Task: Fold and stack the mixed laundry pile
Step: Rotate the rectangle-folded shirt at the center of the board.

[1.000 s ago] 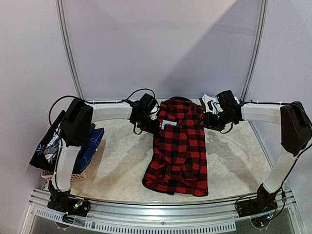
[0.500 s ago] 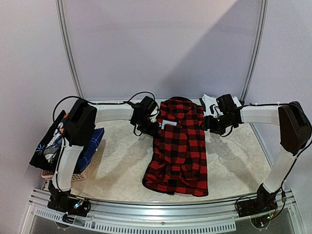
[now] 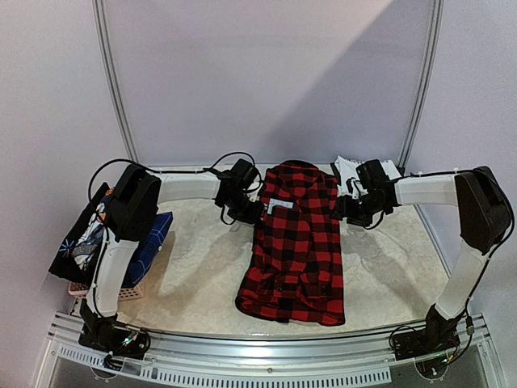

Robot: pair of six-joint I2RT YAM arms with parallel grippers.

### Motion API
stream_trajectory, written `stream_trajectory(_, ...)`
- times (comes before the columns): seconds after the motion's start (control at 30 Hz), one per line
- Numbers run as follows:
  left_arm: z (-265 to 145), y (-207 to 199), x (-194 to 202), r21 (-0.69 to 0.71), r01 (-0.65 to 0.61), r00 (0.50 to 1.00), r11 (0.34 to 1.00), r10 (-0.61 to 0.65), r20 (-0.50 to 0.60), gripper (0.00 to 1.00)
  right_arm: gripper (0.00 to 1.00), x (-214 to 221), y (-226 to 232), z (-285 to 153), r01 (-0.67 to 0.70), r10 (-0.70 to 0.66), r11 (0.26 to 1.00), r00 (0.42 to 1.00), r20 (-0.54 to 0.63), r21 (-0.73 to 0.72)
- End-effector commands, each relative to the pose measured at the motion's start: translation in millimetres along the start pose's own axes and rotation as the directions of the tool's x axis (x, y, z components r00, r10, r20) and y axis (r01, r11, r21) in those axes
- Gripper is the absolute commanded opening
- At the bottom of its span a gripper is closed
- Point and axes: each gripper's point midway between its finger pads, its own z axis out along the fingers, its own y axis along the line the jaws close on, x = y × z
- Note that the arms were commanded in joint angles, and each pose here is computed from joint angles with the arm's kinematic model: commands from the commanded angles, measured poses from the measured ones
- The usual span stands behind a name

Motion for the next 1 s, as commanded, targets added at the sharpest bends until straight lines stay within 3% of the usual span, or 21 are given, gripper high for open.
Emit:
stream_trajectory(0.0, 12, 13, 7, 0.000, 0.039, 0.999, 0.999, -0.039, -0.013, 0.00, 0.70, -1, 1, 9, -0.009, 0.009, 1.000, 1.000, -0.011, -0.009)
stream_trajectory(0.2, 2, 32, 5, -0.021, 0.115, 0.993, 0.993, -0.115, 0.034, 0.00, 0.68, -3, 5, 24, -0.012, 0.011, 1.000, 0.999, -0.039, -0.027)
stream_trajectory(0.47, -7, 51, 17, -0.044, 0.187, 0.981, 0.981, -0.184, 0.059, 0.00, 0.58, -11, 4, 53, -0.018, 0.017, 1.000, 0.997, -0.081, -0.008)
stream_trajectory(0.8, -20, 60, 38, -0.059, 0.228, 0.972, 0.972, -0.223, 0.073, 0.00, 0.50, -23, 18, 79, 0.000, -0.003, 1.000, 0.994, -0.110, -0.026)
stream_trajectory(0.97, -24, 63, 48, -0.068, 0.232, 0.972, 0.970, -0.227, 0.065, 0.00, 0.42, -34, 26, 91, 0.008, -0.014, 0.999, 0.994, -0.106, -0.052)
